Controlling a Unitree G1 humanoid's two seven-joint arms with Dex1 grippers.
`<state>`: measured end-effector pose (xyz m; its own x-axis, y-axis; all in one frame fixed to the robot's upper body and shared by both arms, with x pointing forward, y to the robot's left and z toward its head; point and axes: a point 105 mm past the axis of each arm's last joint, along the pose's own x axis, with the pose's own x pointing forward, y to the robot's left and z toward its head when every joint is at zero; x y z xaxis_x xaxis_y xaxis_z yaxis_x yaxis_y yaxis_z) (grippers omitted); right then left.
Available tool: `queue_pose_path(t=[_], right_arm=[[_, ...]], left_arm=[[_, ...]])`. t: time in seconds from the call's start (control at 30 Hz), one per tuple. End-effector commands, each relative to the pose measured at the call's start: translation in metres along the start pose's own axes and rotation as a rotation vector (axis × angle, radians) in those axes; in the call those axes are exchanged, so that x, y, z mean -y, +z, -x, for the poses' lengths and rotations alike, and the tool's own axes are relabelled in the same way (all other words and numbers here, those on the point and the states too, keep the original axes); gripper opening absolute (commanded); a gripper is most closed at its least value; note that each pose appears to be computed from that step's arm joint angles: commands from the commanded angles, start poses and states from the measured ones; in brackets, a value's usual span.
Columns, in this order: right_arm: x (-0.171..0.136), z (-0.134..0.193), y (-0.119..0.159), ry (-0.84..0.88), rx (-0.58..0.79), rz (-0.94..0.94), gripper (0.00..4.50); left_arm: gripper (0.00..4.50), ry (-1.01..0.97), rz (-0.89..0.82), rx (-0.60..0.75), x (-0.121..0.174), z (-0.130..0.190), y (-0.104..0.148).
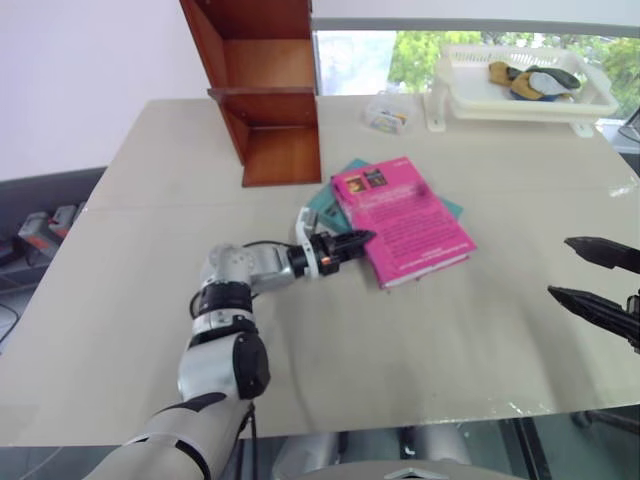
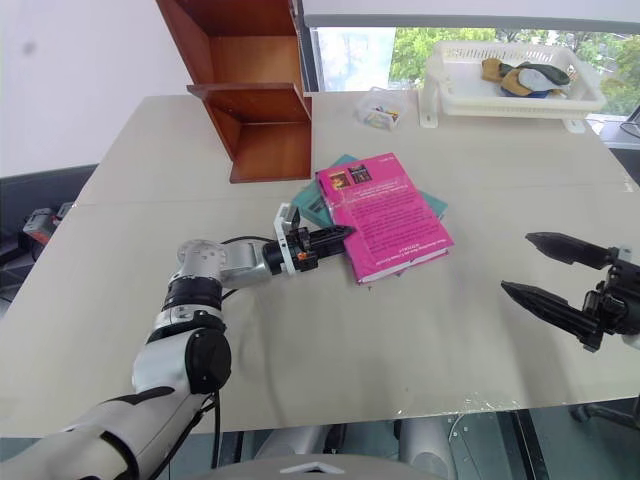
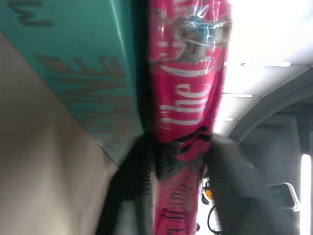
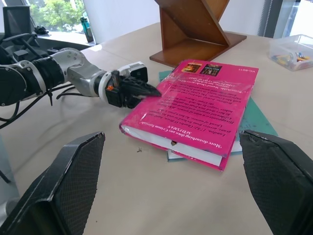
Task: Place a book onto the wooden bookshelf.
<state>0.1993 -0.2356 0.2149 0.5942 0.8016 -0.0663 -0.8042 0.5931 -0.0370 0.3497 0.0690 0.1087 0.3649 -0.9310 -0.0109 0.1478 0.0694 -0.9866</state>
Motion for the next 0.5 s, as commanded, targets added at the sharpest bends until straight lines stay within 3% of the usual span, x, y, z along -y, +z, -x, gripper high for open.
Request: queue_pose_path(t=[0.03, 0.33, 0.5], right_arm=[[-0.003, 0.002, 0.01, -0.004, 0.028, 0.043, 4.5], [-0.006, -0.004, 0.016, 0.04, 0.065, 0.037, 4.5], [-0.004, -0.003, 0.02, 0.045, 0.079, 0.031, 4.5]], left_arm=[[0.09, -0.033, 0.044, -0.033, 0.0, 0.004, -0.008], [0.08, -0.1, 0.006, -0.066, 0.021, 0.022, -0.012], [0.08, -0.087, -0.217, -0.061, 0.048, 0.032, -0.006]])
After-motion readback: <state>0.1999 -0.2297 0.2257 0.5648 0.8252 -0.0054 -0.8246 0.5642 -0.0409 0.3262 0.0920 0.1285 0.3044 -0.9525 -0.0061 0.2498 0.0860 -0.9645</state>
